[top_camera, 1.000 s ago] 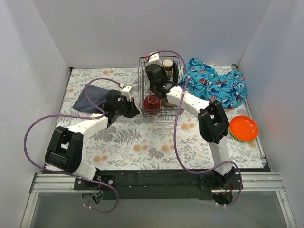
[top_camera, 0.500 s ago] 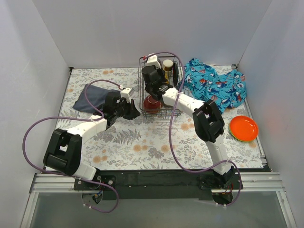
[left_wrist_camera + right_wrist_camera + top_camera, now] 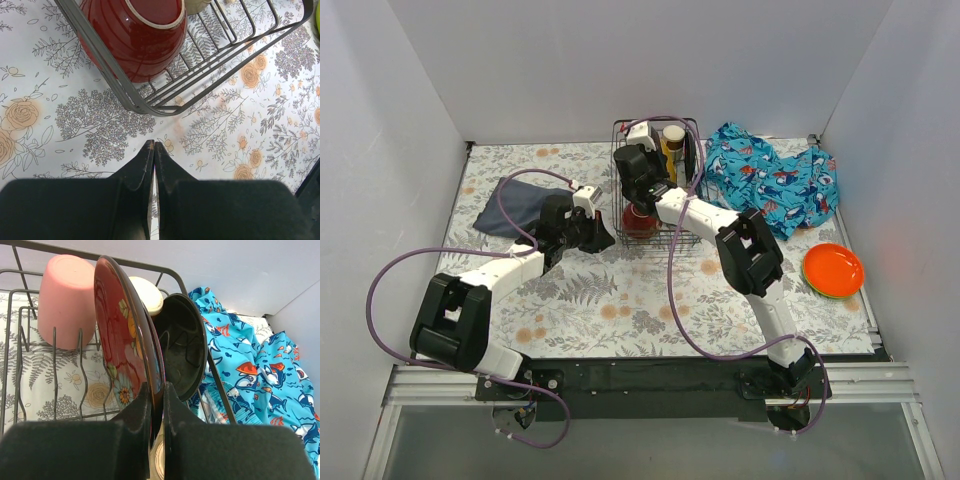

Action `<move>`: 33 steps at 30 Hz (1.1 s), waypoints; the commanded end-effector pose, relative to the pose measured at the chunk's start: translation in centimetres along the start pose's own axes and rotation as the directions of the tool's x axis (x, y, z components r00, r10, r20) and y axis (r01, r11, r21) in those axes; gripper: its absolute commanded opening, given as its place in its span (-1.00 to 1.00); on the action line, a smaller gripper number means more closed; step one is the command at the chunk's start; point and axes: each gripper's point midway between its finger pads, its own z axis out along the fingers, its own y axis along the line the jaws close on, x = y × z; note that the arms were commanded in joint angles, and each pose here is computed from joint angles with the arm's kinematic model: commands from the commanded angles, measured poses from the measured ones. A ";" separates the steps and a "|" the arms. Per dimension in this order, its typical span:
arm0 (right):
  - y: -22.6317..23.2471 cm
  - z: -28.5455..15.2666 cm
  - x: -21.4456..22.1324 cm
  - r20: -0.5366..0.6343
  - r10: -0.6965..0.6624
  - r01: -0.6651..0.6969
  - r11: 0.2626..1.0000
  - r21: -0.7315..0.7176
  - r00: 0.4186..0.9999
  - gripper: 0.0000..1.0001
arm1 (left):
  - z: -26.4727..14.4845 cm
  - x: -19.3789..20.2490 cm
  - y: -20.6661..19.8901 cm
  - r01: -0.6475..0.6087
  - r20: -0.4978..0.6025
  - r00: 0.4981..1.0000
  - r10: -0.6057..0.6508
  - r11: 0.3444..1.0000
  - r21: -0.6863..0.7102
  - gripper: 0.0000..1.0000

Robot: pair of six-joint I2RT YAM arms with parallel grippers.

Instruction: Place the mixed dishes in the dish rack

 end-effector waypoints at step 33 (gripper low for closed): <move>2.3 -12.3 -4.0 -0.080 -0.002 -0.060 0.638 -0.768 0.997 -0.97 | -4.5 -4.8 -2.3 -0.074 0.092 0.993 0.076 0.997 -0.028 -0.03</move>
